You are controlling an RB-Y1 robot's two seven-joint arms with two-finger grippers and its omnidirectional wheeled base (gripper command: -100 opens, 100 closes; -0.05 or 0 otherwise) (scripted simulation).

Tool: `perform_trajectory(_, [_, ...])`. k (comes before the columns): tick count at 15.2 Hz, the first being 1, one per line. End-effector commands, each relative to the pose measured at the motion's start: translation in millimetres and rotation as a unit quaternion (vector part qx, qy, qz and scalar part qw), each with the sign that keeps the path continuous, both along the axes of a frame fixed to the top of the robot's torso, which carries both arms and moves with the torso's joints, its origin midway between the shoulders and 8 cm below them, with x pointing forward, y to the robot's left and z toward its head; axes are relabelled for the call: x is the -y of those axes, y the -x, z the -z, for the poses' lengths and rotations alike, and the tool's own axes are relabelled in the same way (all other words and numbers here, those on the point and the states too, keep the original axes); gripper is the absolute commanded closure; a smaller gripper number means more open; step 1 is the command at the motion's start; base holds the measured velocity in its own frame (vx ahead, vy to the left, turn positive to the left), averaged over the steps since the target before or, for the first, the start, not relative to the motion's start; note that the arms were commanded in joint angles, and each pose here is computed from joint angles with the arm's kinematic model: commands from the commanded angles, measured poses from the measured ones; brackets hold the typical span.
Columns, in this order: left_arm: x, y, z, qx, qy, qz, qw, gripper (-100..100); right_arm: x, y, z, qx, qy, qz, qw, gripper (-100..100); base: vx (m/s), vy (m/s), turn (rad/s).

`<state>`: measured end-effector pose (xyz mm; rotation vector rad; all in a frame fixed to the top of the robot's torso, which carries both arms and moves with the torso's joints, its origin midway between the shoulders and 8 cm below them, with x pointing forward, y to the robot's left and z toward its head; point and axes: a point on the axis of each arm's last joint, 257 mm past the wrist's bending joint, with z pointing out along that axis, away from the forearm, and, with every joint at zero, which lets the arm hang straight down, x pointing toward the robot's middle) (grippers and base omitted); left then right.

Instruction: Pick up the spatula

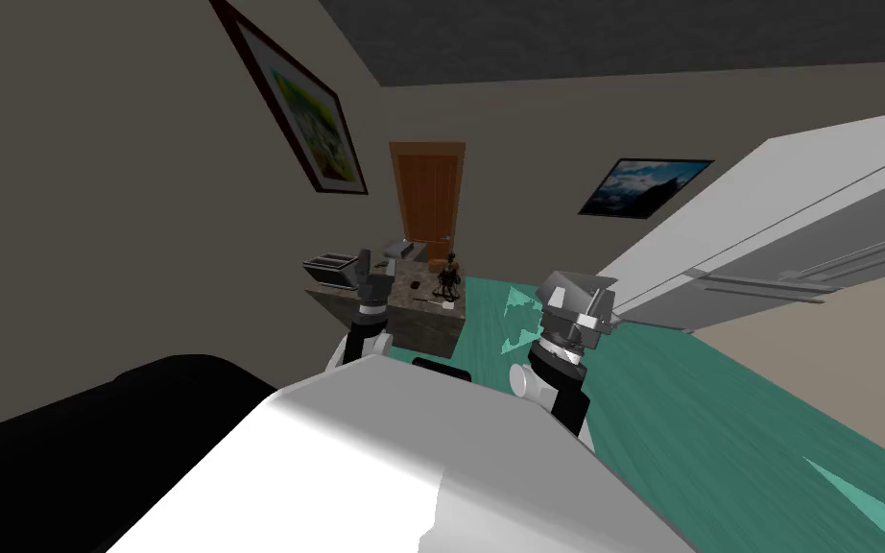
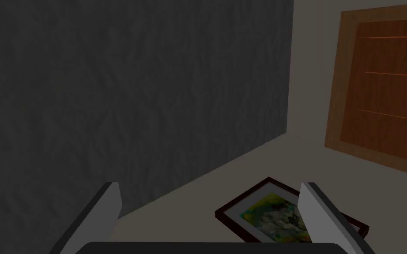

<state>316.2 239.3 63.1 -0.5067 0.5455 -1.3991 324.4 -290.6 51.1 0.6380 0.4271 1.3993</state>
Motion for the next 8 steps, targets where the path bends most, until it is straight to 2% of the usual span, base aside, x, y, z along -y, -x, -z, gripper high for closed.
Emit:
perform_trajectory(1, [3.5,-3,10,-0.014,-0.016,0.01,0.9997,-100,0,0,0,0.0,0.0,0.0,1.0,0,-0.003,-0.026,-0.028])
perform_trajectory(2, [4.4,-6,19,-0.026,-0.025,0.015,0.9992,-100,0,0,0,0.0,0.0,0.0,1.0,0,-0.008,-0.061,-0.05])
perform_trajectory(3, [5.2,-6,20,-0.026,-0.027,0.017,0.9991,-100,0,0,0,0.0,0.0,0.0,1.0,0,-0.007,-0.074,-0.029])
perform_trajectory(5, [4.8,-12,48,-0.062,-0.045,0.029,0.9966,-100,0,0,0,0.0,0.0,0.0,1.0,0,0.001,-0.113,-0.056])
perform_trajectory(6, [5.4,-12,48,-0.062,-0.047,0.031,0.9965,-100,0,0,0,0.0,0.0,0.0,1.0,0,0.002,-0.126,-0.038])
perform_trajectory(8, [1.0,-15,82,-0.105,-0.062,0.043,0.9916,-100,0,0,0,0.0,0.0,0.0,1.0,0,0.004,-0.141,-0.073])
